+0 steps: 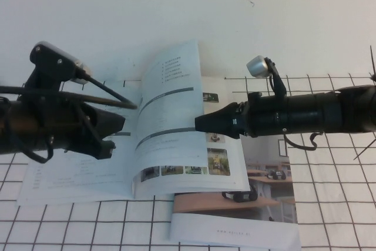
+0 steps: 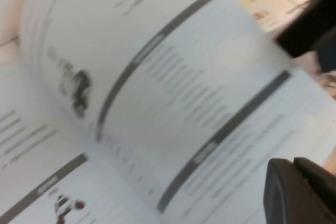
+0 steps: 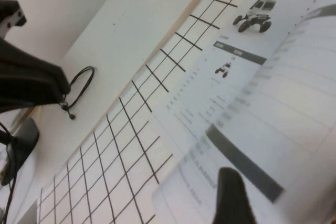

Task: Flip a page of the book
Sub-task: Open the closed book

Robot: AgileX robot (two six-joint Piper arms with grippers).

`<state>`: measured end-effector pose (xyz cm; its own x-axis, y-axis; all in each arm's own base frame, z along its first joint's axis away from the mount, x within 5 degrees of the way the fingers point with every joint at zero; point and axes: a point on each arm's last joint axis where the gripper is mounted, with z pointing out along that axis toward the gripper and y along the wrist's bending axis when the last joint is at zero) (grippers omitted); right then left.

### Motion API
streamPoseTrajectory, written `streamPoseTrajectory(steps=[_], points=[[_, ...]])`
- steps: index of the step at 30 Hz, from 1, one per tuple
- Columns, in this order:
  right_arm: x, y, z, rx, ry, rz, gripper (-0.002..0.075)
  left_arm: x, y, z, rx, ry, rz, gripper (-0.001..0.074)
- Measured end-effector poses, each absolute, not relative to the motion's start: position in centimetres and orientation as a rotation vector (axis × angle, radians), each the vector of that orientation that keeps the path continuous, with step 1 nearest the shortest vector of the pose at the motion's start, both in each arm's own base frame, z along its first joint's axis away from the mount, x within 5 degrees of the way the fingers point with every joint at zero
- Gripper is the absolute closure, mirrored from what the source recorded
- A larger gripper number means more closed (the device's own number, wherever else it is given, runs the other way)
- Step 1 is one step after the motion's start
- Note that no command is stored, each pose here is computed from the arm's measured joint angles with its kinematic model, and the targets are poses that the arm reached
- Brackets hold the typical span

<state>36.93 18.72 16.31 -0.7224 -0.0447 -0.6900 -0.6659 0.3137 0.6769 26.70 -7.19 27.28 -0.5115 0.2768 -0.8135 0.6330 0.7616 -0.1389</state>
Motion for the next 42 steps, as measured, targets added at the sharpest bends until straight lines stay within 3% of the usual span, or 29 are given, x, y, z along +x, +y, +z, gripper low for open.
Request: streamPoseTrajectory(steps=[8,12,20,31,42], points=[[36.3,20.8,16.7,-0.688,2.005,1.449,0.0312,24.4,-10.0,28.1,0.993,2.023,-0.571,0.0738],[36.0,21.7,16.8,-0.712,2.007,1.438,0.0312,22.7,-12.2,27.1,1.206,2.062,-0.530,0.0738],[36.6,22.2,17.8,-0.721,1.978,1.424,0.0312,21.8,-14.5,24.4,1.417,2.174,-0.375,0.0738],[36.9,22.3,18.2,-0.720,1.967,1.424,0.0312,26.2,-15.3,18.3,1.275,2.292,-0.185,0.0738],[36.5,22.4,18.3,-0.753,1.955,1.466,0.0312,27.7,-15.4,18.3,1.029,2.280,-0.156,0.0738]])
